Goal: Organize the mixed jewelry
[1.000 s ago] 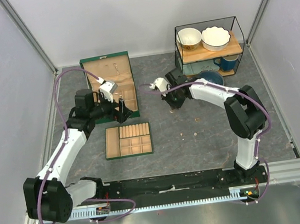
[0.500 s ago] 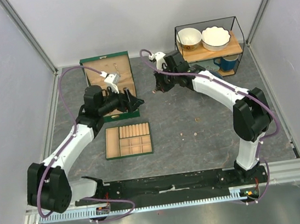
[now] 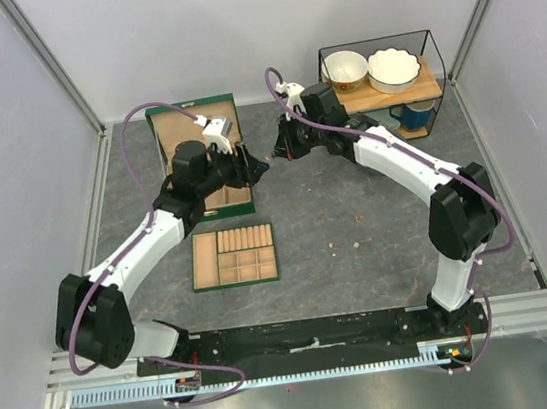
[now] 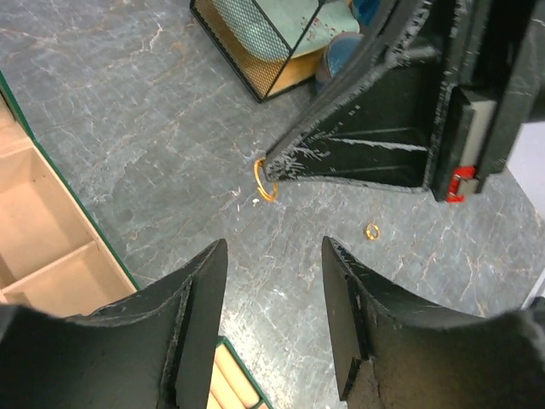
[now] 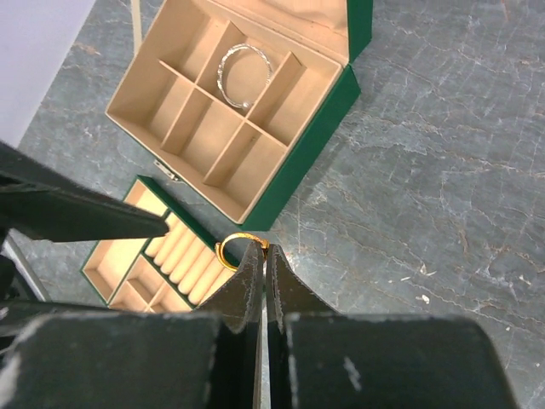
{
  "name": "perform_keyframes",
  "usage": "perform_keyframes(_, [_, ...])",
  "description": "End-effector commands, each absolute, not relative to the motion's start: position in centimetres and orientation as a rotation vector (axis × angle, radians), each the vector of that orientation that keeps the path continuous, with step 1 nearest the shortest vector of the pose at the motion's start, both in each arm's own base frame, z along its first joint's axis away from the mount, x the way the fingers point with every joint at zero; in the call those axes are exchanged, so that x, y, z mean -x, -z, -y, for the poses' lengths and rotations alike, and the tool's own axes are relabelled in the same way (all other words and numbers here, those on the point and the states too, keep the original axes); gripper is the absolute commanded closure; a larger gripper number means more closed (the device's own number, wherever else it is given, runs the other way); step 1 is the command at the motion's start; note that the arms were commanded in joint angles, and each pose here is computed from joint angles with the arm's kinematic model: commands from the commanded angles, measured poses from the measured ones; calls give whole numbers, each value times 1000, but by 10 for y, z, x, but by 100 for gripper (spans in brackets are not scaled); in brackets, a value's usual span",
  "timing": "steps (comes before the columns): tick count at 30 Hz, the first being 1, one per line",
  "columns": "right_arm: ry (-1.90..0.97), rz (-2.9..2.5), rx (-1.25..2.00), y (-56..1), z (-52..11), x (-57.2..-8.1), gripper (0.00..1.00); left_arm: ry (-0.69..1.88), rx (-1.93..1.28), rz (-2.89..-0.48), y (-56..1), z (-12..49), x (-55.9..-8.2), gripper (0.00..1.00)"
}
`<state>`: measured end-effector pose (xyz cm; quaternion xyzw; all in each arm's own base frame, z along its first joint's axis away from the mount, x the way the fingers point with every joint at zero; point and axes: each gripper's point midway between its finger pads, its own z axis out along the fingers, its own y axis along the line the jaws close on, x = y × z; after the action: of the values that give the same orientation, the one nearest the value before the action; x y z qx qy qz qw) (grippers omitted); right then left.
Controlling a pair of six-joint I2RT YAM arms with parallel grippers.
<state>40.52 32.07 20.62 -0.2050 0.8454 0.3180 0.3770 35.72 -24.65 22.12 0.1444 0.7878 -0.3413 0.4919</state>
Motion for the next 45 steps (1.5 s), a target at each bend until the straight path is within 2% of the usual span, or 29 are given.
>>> perform_keyframes(1, [-894, -2039, 495, -256, -325, -399, 100, 810, -286, -1860, -246, 249, -379, 46])
perform_keyframes(30, [-888, -2036, 475, -252, -319, -388, 100, 927, -257, -1874, -251, 264, -380, 54])
perform_keyframes(40, [-900, -2033, 468, -251, -320, -388, 100, 962, -253, -1887, -249, 270, -382, 66])
perform_keyframes(45, [-908, -2029, 470, -252, -320, -387, 100, 956, -248, -1890, -248, 270, -384, 67])
